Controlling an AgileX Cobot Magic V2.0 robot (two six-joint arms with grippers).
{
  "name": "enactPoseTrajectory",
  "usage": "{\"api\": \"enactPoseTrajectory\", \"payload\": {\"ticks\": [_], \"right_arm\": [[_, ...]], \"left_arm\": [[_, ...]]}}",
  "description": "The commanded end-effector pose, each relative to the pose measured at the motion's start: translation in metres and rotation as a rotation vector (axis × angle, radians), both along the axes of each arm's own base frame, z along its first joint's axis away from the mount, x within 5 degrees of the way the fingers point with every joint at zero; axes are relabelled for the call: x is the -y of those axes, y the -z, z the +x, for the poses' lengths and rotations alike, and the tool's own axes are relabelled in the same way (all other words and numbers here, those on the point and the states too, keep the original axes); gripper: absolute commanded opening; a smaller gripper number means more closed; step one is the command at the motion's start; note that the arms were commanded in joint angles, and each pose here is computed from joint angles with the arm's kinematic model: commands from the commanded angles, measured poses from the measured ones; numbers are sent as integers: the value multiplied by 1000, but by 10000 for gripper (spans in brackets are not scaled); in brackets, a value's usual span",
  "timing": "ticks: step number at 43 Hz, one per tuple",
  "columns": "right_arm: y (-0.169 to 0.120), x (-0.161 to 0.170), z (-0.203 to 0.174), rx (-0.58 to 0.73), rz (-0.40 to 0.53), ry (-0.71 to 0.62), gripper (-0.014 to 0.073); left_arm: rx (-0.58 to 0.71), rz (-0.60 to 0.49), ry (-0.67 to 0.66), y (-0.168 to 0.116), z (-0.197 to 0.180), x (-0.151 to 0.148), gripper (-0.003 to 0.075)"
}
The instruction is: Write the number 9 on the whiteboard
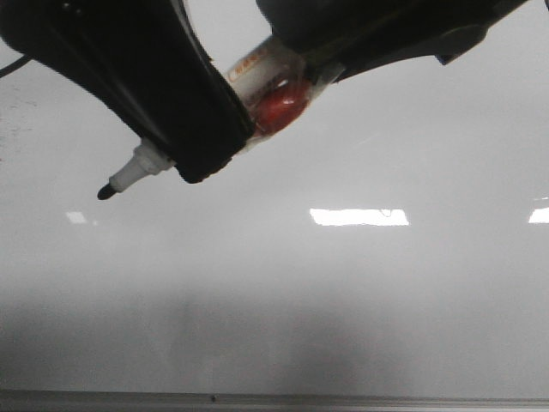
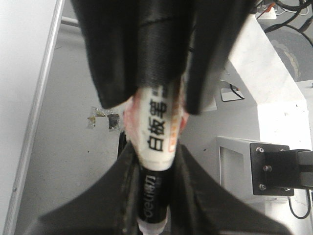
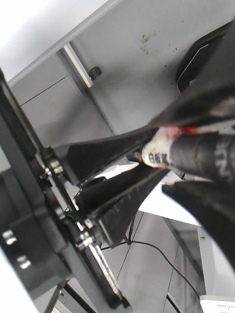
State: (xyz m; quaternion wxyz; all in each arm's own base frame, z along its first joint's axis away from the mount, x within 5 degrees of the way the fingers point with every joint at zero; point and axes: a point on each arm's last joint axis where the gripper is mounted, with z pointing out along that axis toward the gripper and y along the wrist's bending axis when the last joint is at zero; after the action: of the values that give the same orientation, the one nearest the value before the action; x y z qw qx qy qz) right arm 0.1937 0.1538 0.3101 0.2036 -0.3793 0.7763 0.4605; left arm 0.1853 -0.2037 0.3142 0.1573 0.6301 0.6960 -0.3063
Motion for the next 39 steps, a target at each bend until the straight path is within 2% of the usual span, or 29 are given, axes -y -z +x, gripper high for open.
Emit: {"api": "enactPoseTrajectory", "payload": {"ticks": [1,3,4,6,12,14,16,20,24,27,35,39], "right_arm": [[-19,-3,-5,11,91,-31,118],[-19,-3,-5,11,91,-31,17],[-19,-3,-5,12,91,-31,-7],[-19,-3,-5,18,92,-33,-78],[-19,-2,-5,22,91,-32,-66],[-18,-1,-5,31,73,-36,-66],[-17,2,-5,36,46,-32,-66],[-12,14,-6,35,-30,14,-61],[-3,34,-8,49,-101,116,-61],[3,48,-10,61,-115,201,-61],[7,64,-8,153,-72,402,-61],[0,63,0,195,8,480,-61]], "left_arm": [[32,-111,-28,-23,-5,3,-1],[30,-117,-30,-24,-5,4,40],[29,-121,-32,-24,-4,4,68],[29,-123,-34,-24,-4,4,154],[37,-127,-44,-24,-3,4,458],[43,-128,-51,-24,-2,4,510],[50,-133,-68,-24,0,4,531],[83,-151,-114,-28,6,-1,503],[127,-176,-166,-38,7,-15,418],[143,-192,-210,-43,4,-29,342],[140,-241,-329,-29,-15,-66,124],[136,-276,-371,-17,-30,-77,21]]}}
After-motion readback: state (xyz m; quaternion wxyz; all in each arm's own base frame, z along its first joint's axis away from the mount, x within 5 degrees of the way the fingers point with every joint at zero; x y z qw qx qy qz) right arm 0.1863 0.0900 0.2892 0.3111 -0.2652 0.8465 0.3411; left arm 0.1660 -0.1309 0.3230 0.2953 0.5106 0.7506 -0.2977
